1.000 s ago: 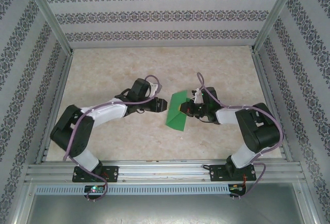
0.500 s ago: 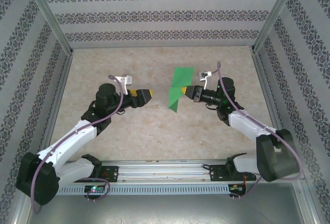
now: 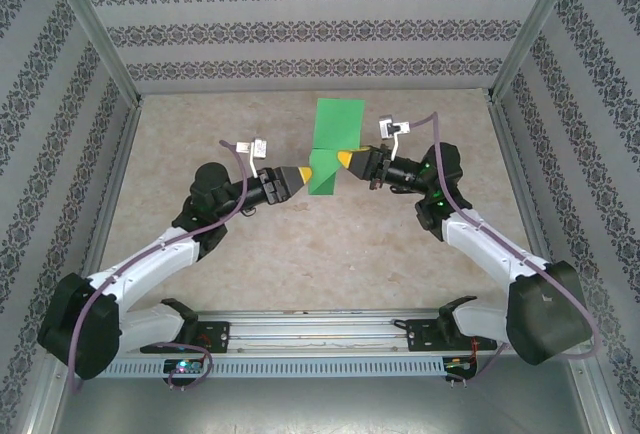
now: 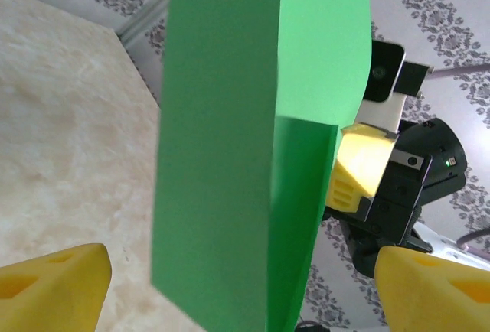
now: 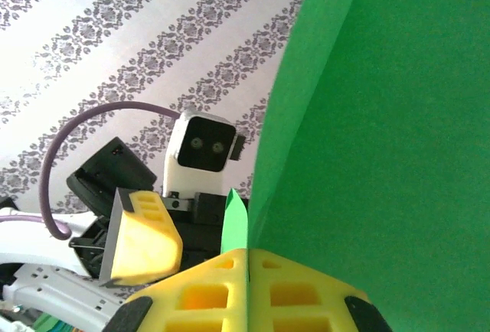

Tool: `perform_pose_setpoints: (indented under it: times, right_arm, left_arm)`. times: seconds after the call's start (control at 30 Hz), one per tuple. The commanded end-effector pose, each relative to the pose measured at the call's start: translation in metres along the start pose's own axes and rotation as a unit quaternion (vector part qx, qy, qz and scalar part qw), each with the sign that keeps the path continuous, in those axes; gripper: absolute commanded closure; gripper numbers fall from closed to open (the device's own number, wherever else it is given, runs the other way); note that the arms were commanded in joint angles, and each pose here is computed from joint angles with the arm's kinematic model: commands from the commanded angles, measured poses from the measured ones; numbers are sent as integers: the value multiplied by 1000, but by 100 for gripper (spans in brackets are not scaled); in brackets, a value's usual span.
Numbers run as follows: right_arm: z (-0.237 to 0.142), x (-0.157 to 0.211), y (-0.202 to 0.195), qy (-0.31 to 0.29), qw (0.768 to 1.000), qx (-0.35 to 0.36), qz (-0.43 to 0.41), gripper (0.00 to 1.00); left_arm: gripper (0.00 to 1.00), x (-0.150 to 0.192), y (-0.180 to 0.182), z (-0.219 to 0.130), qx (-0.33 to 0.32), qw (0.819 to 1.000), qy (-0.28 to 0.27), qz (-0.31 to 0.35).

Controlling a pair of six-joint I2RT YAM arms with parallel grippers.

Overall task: Fold a paper plane with a square sheet of paper (fold left side to right side)
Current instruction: Turn over the paper at the center of the table.

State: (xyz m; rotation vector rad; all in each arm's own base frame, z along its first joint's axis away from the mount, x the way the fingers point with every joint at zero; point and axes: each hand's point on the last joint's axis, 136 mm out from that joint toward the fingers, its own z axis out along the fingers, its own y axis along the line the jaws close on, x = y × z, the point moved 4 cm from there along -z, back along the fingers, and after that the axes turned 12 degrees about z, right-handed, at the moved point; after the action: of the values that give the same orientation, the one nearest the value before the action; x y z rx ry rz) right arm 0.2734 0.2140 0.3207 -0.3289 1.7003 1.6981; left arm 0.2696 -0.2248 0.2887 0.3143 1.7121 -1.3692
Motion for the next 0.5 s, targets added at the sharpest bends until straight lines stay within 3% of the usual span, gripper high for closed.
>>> perform_pose_setpoints:
  times: [0.0, 0.1, 0.47]
  right_arm:
    - [8, -12, 16, -15, 999, -30, -25, 100]
    - [13, -12, 16, -11, 999, -35, -20, 100]
    - [12, -7, 7, -14, 1000, -27, -6, 100]
  left_arm:
    - [12, -20, -28, 7, 60, 998, -25, 23]
    - [17, -21, -30, 13, 74, 997, -24, 19]
    - [53, -24, -30, 16, 82, 996, -27, 12]
